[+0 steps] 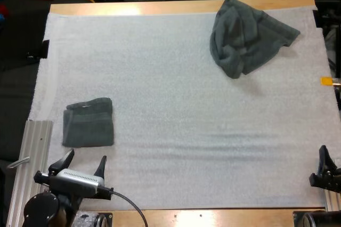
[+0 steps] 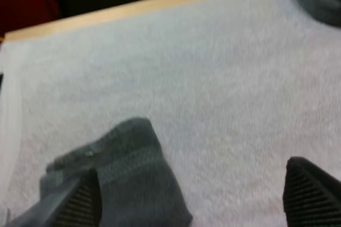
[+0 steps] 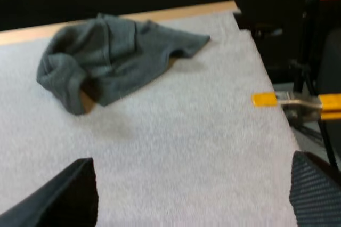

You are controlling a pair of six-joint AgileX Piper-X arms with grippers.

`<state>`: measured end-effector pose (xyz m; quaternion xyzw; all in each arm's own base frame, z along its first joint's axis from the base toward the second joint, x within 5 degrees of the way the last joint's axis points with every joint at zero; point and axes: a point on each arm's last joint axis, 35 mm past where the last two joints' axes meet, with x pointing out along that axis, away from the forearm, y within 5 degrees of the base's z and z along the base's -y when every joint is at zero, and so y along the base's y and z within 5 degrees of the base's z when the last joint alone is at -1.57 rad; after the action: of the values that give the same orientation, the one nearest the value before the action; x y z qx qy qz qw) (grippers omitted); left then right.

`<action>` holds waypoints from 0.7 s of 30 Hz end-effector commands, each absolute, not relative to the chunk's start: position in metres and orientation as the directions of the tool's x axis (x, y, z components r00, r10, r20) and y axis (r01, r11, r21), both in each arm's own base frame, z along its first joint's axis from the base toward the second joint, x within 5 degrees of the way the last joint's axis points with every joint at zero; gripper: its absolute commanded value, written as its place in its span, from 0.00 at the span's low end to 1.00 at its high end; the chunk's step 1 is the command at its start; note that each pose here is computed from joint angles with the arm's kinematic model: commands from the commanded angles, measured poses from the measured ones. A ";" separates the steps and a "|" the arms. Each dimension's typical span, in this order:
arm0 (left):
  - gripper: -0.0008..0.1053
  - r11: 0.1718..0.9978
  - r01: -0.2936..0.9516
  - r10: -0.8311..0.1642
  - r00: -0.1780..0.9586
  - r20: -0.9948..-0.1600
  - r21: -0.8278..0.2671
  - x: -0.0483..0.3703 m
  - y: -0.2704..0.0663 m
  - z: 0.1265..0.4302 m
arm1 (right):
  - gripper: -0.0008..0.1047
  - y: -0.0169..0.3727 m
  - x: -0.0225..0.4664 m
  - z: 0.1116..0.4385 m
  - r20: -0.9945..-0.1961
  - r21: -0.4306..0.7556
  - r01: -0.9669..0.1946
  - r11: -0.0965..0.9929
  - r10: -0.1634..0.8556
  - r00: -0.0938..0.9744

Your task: Pick towel from pile, fold and stack

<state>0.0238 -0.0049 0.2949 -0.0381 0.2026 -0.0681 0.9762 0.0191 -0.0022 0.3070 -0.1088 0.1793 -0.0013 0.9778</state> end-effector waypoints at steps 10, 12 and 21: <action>0.66 0.988 0.117 -0.149 0.904 -0.401 -0.104 0.030 -0.005 0.290 | 0.69 -0.002 0.029 0.292 -0.400 -0.206 -0.040 0.978 -0.046 0.915; 0.66 0.988 0.117 -0.149 0.904 -0.401 -0.104 0.030 -0.005 0.290 | 0.69 -0.002 0.029 0.292 -0.400 -0.206 -0.040 0.978 -0.046 0.915; 0.66 0.988 0.117 -0.149 0.904 -0.401 -0.104 0.030 -0.005 0.290 | 0.69 -0.002 0.029 0.292 -0.400 -0.206 -0.040 0.978 -0.046 0.915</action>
<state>0.0275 -0.0051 0.2879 -0.0384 0.2116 -0.0677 0.9743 0.0274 -0.0019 0.2899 -0.1068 0.2070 -0.0004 0.9725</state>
